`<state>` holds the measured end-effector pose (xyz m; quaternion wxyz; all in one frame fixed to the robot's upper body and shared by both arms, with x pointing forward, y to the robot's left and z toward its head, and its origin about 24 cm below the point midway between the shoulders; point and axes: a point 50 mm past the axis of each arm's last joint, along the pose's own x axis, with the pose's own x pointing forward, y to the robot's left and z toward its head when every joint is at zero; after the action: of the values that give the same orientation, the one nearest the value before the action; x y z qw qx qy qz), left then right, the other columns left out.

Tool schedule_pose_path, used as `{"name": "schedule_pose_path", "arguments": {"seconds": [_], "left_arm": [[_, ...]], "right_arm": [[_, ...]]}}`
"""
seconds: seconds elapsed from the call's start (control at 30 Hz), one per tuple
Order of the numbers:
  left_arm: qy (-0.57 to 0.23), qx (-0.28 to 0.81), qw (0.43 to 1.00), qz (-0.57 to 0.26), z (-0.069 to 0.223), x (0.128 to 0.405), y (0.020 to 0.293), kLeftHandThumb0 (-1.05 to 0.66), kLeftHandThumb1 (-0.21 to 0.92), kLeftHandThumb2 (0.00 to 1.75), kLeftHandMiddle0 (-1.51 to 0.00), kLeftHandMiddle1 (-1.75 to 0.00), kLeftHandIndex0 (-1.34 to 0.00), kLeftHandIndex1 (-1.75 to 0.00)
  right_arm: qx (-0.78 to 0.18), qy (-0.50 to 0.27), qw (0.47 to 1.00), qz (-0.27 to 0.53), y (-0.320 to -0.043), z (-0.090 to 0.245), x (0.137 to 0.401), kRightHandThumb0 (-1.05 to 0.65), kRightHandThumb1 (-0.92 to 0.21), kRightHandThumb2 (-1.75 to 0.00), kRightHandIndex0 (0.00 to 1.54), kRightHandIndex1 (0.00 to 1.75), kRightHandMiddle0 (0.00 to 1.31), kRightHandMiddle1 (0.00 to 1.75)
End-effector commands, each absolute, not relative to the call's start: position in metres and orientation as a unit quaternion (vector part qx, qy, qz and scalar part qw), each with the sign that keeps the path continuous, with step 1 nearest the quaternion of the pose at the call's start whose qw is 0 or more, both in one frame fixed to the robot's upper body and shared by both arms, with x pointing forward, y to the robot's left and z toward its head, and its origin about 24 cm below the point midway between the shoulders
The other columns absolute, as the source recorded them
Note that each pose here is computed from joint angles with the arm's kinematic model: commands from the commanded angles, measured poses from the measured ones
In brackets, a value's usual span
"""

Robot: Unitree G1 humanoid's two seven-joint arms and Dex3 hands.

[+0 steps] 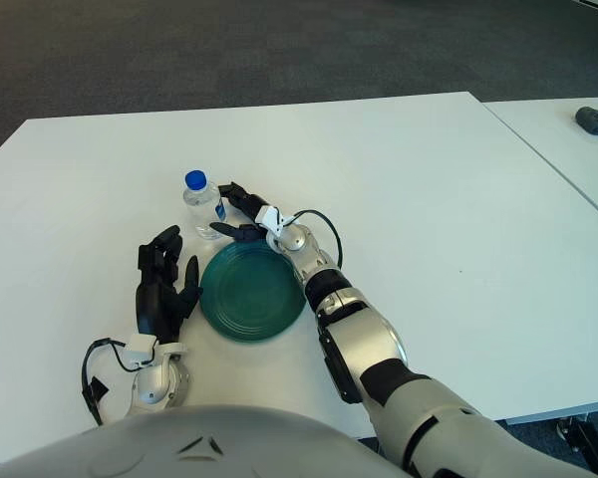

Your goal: Put the bottle into the plate.

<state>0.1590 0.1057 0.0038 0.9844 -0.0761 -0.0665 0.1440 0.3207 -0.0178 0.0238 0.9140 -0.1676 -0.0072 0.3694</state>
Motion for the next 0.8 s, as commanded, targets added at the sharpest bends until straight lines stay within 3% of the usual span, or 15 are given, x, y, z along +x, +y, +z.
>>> {"name": "schedule_pose_path", "arguments": {"seconds": [0.0, 0.43, 0.77], "left_arm": [[0.098, -0.035, 0.985, 0.134, -0.052, 0.11, 0.086, -0.72, 0.92, 0.34, -0.44, -0.36, -0.04, -0.93], [0.108, -0.03, 0.986, 0.127, -0.059, 0.112, 0.085, -0.71, 0.92, 0.33, -0.45, -0.34, -0.04, -0.93], [0.101, -0.024, 0.986, 0.128, -0.056, 0.114, 0.087, -0.66, 0.92, 0.33, -0.46, -0.34, -0.05, -0.93]], "right_arm": [[-0.174, -0.015, 0.93, 0.322, -0.042, 0.033, 0.337, -1.05, -0.92, -0.57, 0.29, 0.16, 0.0, 0.57], [-0.132, -0.09, 0.943, 0.292, -0.052, 0.075, 0.357, -1.05, -0.92, -0.59, 0.3, 0.19, 0.0, 0.59], [-0.102, -0.076, 0.954, 0.272, -0.072, 0.075, 0.363, -0.99, -0.92, -0.48, 0.32, 0.22, 0.0, 0.57]]}}
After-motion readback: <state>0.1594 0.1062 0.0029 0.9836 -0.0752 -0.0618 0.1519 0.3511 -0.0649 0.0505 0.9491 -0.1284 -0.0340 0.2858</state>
